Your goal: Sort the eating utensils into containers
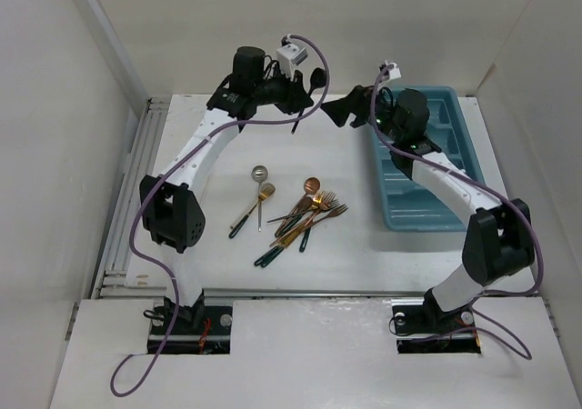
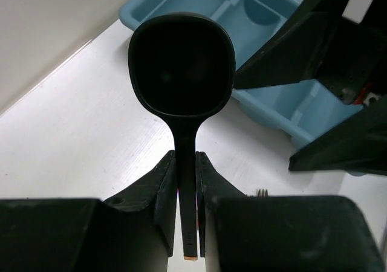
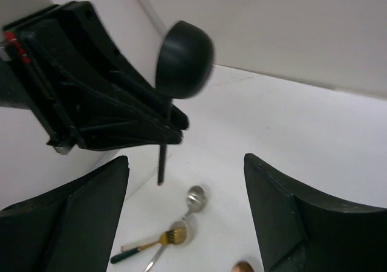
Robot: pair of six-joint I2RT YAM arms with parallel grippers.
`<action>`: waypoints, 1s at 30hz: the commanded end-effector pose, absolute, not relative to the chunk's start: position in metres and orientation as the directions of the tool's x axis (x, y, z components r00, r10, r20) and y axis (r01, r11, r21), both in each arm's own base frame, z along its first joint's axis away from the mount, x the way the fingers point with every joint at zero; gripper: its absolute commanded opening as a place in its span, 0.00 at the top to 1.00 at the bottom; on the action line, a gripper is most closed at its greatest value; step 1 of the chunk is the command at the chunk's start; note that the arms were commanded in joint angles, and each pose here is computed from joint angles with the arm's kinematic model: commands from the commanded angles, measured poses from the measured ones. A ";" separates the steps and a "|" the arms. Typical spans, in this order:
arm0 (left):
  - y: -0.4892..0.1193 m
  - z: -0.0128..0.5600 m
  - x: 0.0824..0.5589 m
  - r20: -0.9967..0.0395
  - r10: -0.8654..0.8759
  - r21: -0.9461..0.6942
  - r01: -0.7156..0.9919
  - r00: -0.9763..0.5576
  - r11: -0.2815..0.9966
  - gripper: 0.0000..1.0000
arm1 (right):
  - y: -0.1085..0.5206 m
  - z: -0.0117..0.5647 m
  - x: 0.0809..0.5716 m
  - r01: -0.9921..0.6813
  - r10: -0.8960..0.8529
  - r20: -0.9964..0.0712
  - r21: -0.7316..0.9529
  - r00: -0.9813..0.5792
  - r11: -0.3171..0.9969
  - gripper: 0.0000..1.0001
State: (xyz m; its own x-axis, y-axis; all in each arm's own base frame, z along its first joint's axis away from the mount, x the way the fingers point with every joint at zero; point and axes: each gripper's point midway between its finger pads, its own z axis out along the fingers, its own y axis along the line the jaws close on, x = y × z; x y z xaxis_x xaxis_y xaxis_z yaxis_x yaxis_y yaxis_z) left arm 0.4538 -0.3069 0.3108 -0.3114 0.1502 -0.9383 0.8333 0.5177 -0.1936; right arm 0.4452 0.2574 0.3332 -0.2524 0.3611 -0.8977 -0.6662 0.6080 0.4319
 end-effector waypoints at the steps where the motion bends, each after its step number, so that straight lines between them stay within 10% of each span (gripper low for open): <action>1: -0.326 0.336 0.460 -0.977 0.105 -0.103 0.845 -0.184 0.525 1.00 | 0.204 0.379 0.439 -0.577 0.408 -0.906 0.395 -0.115 0.715 0.19; 5: -0.367 0.340 0.468 -0.989 0.060 -0.089 0.875 -0.133 0.476 1.00 | 0.107 0.384 0.395 -0.167 0.243 -0.961 0.264 -0.134 0.950 0.14; 12: -0.485 0.301 0.412 -0.981 0.072 -0.154 0.952 -0.178 0.266 1.00 | -0.002 0.445 0.305 0.254 0.117 -0.993 0.113 -0.001 0.961 0.13; 28: -0.639 0.200 0.296 -0.974 0.225 -0.001 0.993 -0.027 0.115 1.00 | -0.028 0.430 0.221 0.242 0.003 -0.998 -0.013 -0.065 0.970 0.11; 30: -0.640 0.193 0.290 -0.967 0.255 0.020 0.994 -0.007 0.106 0.79 | -0.034 0.428 0.212 0.264 0.000 -0.997 -0.019 -0.075 0.964 0.09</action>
